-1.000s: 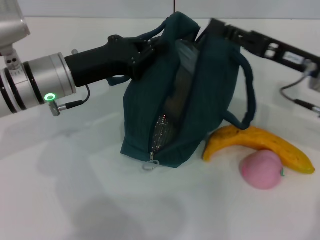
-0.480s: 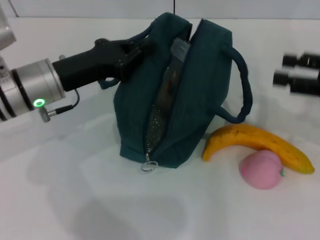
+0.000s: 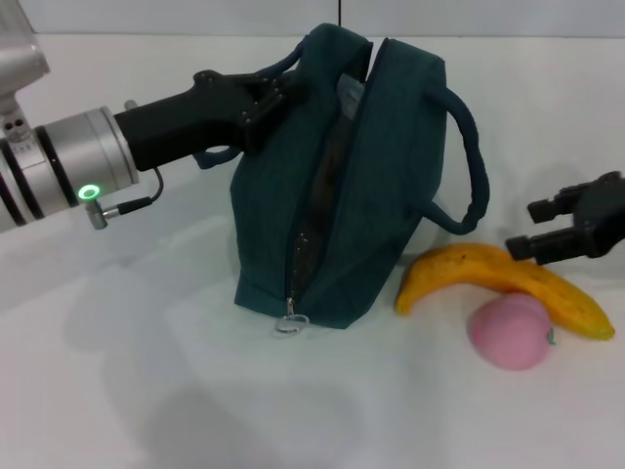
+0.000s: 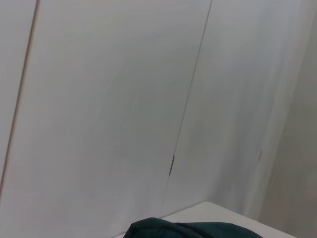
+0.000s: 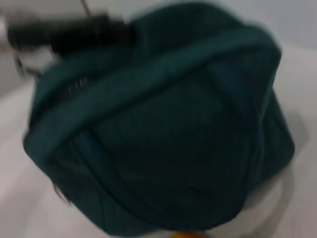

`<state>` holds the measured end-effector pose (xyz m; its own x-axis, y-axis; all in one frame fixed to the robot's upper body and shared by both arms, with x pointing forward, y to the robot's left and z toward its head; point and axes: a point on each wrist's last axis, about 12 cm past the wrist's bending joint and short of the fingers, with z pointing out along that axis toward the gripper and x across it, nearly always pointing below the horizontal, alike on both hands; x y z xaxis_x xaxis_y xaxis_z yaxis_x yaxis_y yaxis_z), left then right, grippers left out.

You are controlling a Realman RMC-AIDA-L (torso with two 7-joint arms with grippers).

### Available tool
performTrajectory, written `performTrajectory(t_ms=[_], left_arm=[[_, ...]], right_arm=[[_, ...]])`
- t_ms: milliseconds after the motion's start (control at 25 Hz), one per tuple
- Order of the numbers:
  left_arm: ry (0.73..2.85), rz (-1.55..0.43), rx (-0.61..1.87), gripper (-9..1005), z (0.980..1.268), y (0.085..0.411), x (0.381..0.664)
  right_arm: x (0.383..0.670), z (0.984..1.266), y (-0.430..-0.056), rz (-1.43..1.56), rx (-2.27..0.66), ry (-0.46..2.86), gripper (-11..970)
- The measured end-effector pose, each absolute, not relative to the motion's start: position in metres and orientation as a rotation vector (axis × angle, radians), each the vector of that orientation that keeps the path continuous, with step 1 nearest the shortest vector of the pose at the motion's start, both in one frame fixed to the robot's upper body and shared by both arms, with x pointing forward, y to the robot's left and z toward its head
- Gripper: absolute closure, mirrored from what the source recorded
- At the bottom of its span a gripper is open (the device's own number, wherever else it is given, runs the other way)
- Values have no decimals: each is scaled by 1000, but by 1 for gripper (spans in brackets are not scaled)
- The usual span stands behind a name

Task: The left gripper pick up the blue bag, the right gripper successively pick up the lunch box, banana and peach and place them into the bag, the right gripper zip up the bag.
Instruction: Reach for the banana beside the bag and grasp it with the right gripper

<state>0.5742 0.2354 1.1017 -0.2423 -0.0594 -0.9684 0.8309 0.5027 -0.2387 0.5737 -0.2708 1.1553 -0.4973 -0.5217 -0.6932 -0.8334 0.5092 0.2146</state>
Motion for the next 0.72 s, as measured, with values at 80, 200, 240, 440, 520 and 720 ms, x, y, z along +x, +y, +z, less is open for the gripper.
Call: performTrajectory(t_ms=[80,200,240,440,520,720], left_arm=[[1600,-971,677,950,1102,235,574],[1602,-971,675,950,1101,236,574],[1603,-971,675,950,1101,236,574],[1604,-974,675,950,1101,236,574],[1603,-972,675,950,1101,236,574],[1602,-970,676,949,1101,236,575]], right_arm=[[577,1158,-259,691,-1153,2218,296],[583,1163,-237,618,-1249,2241,303],[585,1165,-232,595,-1273,2247,305],[592,1167,-209,498,-1374,2290,316],[592,1166,-202,481,-1404,2291,321],[591,1161,-189,428,-1472,2294,332]])
